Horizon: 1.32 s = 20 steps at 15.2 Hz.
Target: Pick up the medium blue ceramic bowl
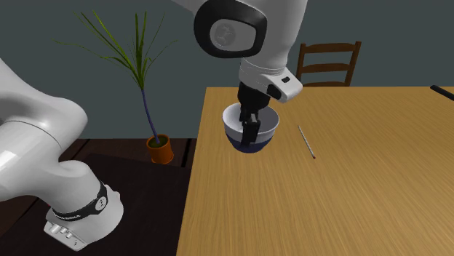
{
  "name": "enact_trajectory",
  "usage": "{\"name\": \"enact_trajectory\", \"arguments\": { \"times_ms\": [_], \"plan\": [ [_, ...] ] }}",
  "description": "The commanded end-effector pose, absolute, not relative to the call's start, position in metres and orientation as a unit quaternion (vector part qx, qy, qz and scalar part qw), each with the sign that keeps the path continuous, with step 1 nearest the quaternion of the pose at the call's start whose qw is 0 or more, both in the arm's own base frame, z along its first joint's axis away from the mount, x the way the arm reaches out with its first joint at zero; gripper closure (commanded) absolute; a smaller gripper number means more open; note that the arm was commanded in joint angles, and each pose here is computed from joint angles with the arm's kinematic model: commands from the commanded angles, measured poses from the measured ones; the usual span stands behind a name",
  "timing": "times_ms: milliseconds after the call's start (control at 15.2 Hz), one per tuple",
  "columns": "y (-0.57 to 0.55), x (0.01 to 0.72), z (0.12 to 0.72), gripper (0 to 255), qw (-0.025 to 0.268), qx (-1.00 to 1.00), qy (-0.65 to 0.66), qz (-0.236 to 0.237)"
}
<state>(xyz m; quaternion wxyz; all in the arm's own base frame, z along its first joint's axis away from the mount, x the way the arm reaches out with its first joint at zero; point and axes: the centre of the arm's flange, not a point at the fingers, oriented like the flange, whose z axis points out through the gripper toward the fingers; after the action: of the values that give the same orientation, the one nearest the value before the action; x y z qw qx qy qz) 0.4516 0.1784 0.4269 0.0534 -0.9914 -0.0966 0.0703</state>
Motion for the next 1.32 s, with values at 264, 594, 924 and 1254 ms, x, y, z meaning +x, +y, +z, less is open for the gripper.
{"name": "enact_trajectory", "arguments": {
  "times_ms": [264, 594, 924, 1254],
  "plan": [
    [0.214, 0.480, 0.400, 0, 0.073, -0.989, -0.106, 0.070],
    [0.214, 0.480, 0.374, 0, 0.073, -0.989, -0.106, 0.070],
    [0.214, 0.481, 0.365, 255, 0.073, -0.989, -0.106, 0.070],
    [0.214, 0.481, 0.365, 255, 0.073, -0.989, -0.106, 0.070]
  ]
}}
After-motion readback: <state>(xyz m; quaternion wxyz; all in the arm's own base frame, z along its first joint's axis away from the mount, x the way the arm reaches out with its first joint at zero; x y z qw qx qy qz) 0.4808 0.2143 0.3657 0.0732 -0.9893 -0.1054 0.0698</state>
